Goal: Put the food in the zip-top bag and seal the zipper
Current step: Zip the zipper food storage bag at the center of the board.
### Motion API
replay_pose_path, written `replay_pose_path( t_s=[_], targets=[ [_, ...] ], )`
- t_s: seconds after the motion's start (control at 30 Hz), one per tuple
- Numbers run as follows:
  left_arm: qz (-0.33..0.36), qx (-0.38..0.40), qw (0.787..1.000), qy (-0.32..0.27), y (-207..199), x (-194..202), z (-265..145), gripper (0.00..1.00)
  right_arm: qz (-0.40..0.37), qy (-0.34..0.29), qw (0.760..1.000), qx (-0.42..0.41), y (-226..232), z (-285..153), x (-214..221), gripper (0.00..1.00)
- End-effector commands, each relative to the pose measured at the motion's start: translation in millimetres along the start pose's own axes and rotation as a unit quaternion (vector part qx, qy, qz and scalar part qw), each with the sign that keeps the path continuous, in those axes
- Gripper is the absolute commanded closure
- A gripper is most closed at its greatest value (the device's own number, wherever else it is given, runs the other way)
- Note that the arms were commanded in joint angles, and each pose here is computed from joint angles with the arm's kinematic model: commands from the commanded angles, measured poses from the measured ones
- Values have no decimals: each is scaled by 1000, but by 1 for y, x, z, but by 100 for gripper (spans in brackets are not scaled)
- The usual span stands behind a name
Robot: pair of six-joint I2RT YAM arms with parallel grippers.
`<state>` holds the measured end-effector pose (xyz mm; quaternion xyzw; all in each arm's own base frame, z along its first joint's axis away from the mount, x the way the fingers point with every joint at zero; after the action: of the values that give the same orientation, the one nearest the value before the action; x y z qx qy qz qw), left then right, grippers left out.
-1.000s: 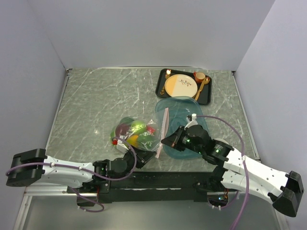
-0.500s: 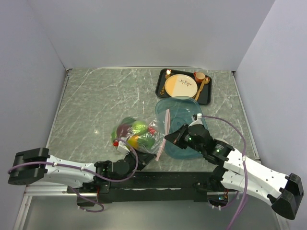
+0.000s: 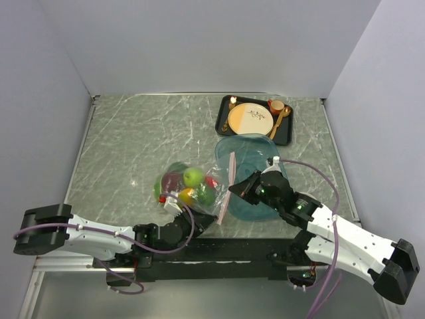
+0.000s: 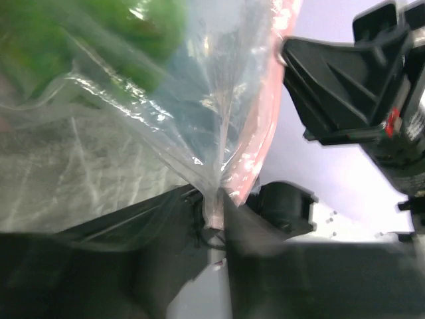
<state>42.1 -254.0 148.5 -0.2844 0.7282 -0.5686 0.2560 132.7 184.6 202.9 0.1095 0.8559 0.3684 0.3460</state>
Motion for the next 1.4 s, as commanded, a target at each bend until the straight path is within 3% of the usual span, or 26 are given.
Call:
replay_pose_path(
  t_s=[0.0, 0.13, 0.27, 0.43, 0.5, 0.73, 0.9, 1.17, 1.3, 1.37],
  targets=[
    [40, 14, 999, 20, -18, 11, -2, 49, -9, -25, 999, 20, -12, 3, -1, 100],
    [52, 19, 998, -10, -39, 1, -15, 40, -24, -20, 998, 45, -17, 1, -1, 100],
    [98, -1, 994, -46, -56, -15, -25, 19, -44, -8, 998, 48, -11, 1, -4, 100],
    [169, 12, 980, -101, -120, -36, -28, 9, -73, 20, 996, 46, -3, 7, -5, 100],
    [172, 6, 981, -93, -140, -53, -14, 8, -75, 25, 996, 37, 0, 7, -5, 100],
    [180, -19, 983, -29, -146, -103, 62, 10, -81, 16, 996, 43, 5, 1, -11, 100],
    [187, -36, 980, 63, -145, -91, 100, 14, -77, 17, 996, 39, 8, 0, -12, 100],
    [163, -23, 983, 79, -129, -88, 86, 20, -50, 13, 996, 78, -9, 4, -6, 99],
    [148, -13, 982, 119, -114, -79, 72, 41, -25, 19, 996, 79, -23, 16, 2, 100],
    [147, -10, 979, 141, -103, -73, 65, 45, -13, 23, 997, 75, -25, 21, 3, 100]
  ],
)
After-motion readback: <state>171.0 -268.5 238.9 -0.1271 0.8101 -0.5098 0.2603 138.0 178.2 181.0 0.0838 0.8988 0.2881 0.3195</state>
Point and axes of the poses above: each gripper's point midway between its finger pads, its own z axis out along the fingers, its own y axis along the line the jaws close on, x = y × z, the point moved 9 cm from there along -z, back along the fingers, and after that the axes turned 12 degrees about -z, right-handed, at the moved point
